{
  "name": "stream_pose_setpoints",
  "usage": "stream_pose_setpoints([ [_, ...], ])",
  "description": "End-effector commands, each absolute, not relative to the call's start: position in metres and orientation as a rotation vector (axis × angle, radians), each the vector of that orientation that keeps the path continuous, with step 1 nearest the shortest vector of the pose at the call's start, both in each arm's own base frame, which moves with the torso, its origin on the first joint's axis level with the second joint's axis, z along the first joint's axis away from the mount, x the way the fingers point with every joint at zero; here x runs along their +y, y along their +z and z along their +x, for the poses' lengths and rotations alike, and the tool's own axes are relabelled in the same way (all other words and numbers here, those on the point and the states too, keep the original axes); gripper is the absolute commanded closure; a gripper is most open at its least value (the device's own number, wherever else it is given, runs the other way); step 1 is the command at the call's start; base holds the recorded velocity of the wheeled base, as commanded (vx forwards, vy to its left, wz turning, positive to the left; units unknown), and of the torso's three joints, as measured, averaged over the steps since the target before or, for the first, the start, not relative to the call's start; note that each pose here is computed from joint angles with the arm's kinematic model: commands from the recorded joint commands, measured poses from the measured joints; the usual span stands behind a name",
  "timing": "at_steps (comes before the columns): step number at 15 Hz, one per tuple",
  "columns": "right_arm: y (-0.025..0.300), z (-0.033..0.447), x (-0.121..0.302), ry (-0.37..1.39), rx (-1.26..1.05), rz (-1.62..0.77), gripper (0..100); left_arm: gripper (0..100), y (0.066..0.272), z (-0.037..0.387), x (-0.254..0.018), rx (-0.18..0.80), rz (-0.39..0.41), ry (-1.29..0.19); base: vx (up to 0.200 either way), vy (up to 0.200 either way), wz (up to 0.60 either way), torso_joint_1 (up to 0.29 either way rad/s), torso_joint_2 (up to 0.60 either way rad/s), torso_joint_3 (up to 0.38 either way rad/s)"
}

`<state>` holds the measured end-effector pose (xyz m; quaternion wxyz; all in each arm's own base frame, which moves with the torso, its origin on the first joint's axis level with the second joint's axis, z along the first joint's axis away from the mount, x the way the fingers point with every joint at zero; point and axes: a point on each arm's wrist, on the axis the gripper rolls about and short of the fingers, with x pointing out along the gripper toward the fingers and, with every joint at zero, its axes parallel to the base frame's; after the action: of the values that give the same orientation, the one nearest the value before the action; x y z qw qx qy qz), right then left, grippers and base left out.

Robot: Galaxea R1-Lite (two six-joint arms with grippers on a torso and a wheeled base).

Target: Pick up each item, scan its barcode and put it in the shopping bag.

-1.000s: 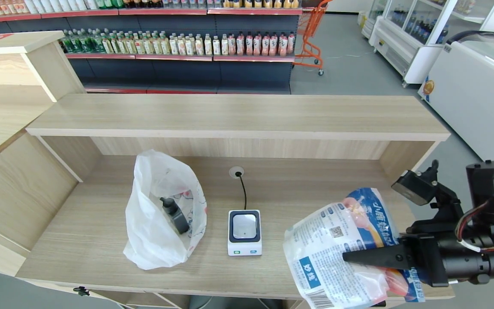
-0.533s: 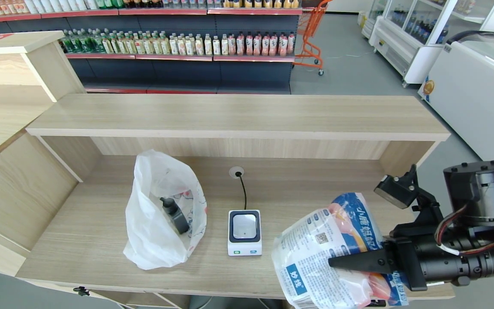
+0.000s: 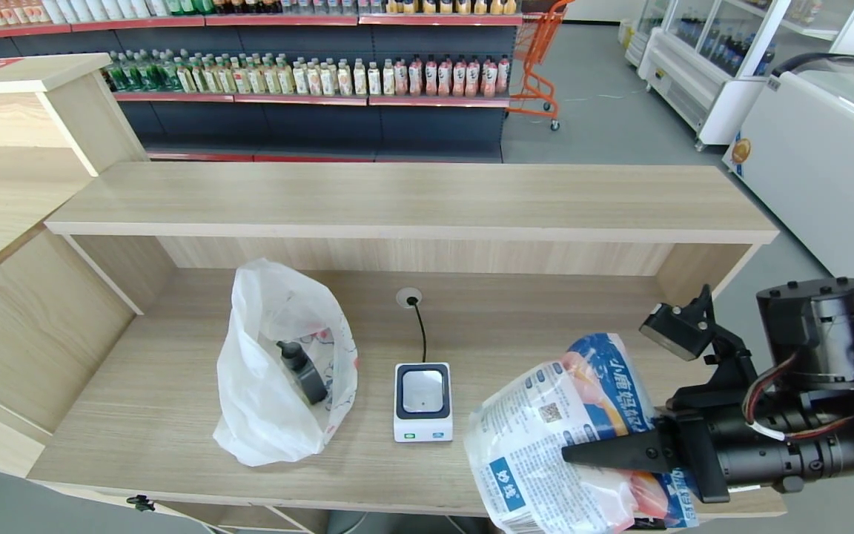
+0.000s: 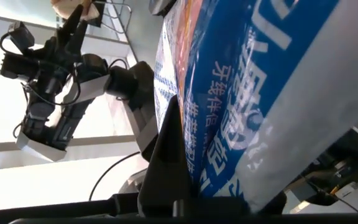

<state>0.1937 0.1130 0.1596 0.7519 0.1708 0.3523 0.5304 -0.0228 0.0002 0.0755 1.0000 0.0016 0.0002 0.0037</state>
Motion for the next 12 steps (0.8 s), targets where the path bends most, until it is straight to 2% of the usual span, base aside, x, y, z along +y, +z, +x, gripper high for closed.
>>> stream_pose_setpoints([
  [1,0.162,0.195,0.112,1.154,0.706,0.323,100,0,0.075,-0.023,0.0,0.0,0.003,0.008,0.0,0.0,0.0,0.0,0.0,0.0],
  [3,0.168,0.203,0.111,1.045,0.552,0.171,100,0,0.075,-0.023,0.0,0.0,0.003,0.008,0.0,0.0,0.0,0.0,0.0,0.0],
  [4,0.175,0.21,0.103,0.916,0.399,0.005,100,0,0.075,-0.023,0.0,0.0,0.003,0.008,0.0,0.0,0.0,0.0,0.0,0.0],
  [5,0.178,0.209,0.095,0.861,0.326,-0.093,100,0,0.075,-0.023,0.0,0.0,0.003,0.008,0.0,0.0,0.0,0.0,0.0,0.0],
  [6,0.178,0.205,0.088,0.83,0.298,-0.15,100,0,0.075,-0.023,0.0,0.0,0.003,0.008,0.0,0.0,0.0,0.0,0.0,0.0],
  [9,0.152,0.194,0.061,0.783,0.266,-0.439,100,0,0.075,-0.023,0.0,0.0,0.003,0.008,0.0,0.0,0.0,0.0,0.0,0.0],
  [12,0.148,0.19,0.062,0.778,0.202,-0.487,100,0,0.075,-0.023,0.0,0.0,0.003,0.008,0.0,0.0,0.0,0.0,0.0,0.0],
])
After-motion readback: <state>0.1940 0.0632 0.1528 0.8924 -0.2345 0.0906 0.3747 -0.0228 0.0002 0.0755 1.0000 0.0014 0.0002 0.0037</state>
